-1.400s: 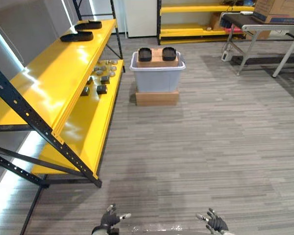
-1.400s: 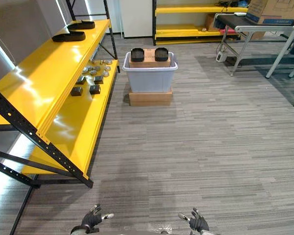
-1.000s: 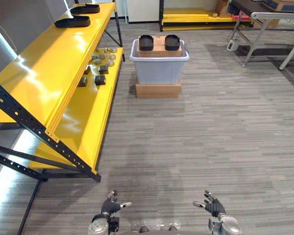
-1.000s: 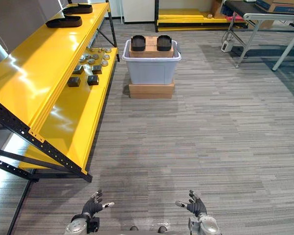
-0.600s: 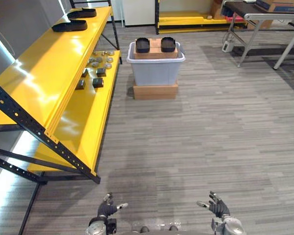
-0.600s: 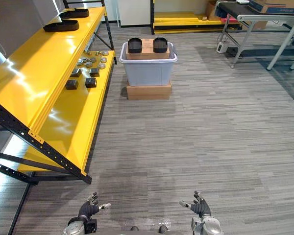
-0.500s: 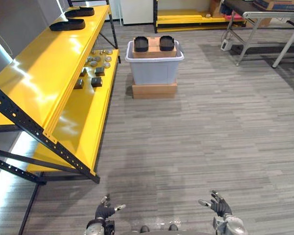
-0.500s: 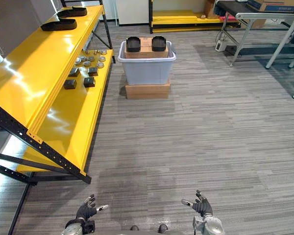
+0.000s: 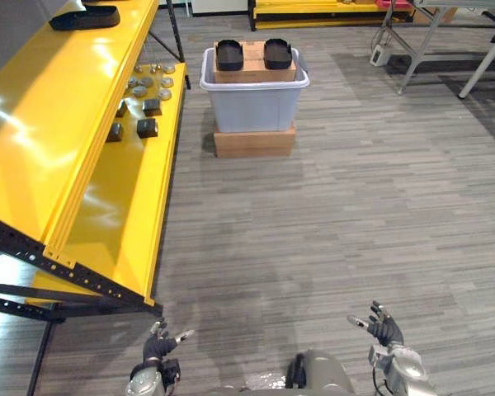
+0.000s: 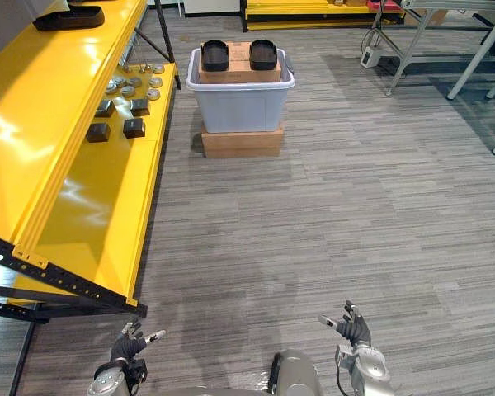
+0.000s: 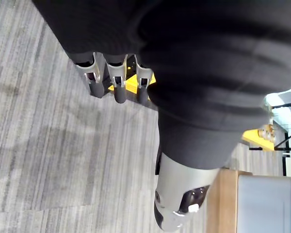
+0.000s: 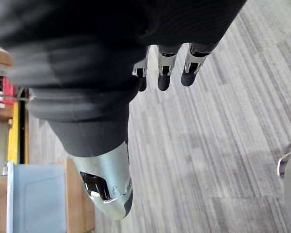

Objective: Walk over and take plastic housings, then place them on the shelf

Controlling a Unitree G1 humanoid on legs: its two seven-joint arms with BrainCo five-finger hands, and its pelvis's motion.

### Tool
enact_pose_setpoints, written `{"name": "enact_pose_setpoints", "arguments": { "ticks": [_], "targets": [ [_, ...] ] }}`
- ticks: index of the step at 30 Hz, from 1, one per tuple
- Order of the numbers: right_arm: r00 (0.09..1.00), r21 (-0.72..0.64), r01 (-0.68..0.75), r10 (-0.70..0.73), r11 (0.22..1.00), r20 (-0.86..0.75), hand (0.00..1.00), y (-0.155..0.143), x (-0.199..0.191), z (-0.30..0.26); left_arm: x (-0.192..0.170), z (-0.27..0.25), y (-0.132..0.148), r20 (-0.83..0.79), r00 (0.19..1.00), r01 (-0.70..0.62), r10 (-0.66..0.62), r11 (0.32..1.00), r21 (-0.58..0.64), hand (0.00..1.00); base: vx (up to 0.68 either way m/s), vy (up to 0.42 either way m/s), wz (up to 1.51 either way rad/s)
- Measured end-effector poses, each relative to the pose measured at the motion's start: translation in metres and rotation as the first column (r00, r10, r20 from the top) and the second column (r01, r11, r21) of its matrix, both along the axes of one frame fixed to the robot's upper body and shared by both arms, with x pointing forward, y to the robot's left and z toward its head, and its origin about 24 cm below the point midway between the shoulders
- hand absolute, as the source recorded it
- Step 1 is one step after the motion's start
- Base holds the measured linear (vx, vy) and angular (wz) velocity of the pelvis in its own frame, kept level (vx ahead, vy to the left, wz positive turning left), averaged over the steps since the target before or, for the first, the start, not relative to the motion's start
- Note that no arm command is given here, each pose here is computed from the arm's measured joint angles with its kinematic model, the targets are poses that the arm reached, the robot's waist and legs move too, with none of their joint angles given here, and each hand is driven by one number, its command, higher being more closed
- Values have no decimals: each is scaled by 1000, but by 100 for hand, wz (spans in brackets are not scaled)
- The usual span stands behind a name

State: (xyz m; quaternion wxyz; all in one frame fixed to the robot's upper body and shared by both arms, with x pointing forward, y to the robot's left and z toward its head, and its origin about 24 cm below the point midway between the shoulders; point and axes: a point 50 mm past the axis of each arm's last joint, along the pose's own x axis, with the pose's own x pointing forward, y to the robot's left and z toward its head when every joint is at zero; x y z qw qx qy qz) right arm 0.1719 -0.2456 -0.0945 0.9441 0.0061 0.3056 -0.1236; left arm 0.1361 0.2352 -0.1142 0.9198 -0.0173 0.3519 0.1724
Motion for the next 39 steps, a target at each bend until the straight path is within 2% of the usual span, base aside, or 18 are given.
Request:
{"name": "enact_pose_setpoints", "arguments": {
  "ticks": [6, 12, 18, 22, 27, 30, 34, 39],
  "targets": [
    [999, -3, -34, 34, 999, -8, 0, 1, -3, 0, -1, -4, -16, 5, 1000, -20, 21, 999, -44, 0, 578, -316, 24],
    [999, 31, -39, 39, 999, 10, 0, 10, 2, 0, -2, -4, -17, 6, 1000, -24, 24, 998, -56, 0, 454, -190, -13],
    [1000, 9, -11, 11, 1000, -6, 0, 0, 2, -1, 0, -5, -31, 14, 1000, -22, 24, 996, -88, 0, 512, 37, -42],
    [997, 35, 15, -12, 999, -71, 0, 5, -14, -14, 5, -4, -34, 26, 999, -27, 30, 994, -102, 0, 720, 205, -1],
    [991, 73, 46, -37, 996, -125, 0, 13, -27, -25, -5, -9, -27, -23, 999, -29, 27, 996, -85, 0, 638, 158, 20],
    [994, 73, 5, 3, 997, -108, 0, 19, -23, -23, -1, -7, -26, -15, 1000, -11, 10, 997, -78, 0, 529, 48, 21],
    [995, 83, -12, 20, 997, -99, 0, 20, -20, -22, 8, -3, -26, 18, 1000, -15, 16, 996, -84, 0, 606, -112, 58],
    [991, 92, -2, 14, 996, -135, 0, 22, -32, -27, -8, -10, -24, -29, 999, -37, 34, 996, -86, 0, 644, -262, 54]
  ]
}}
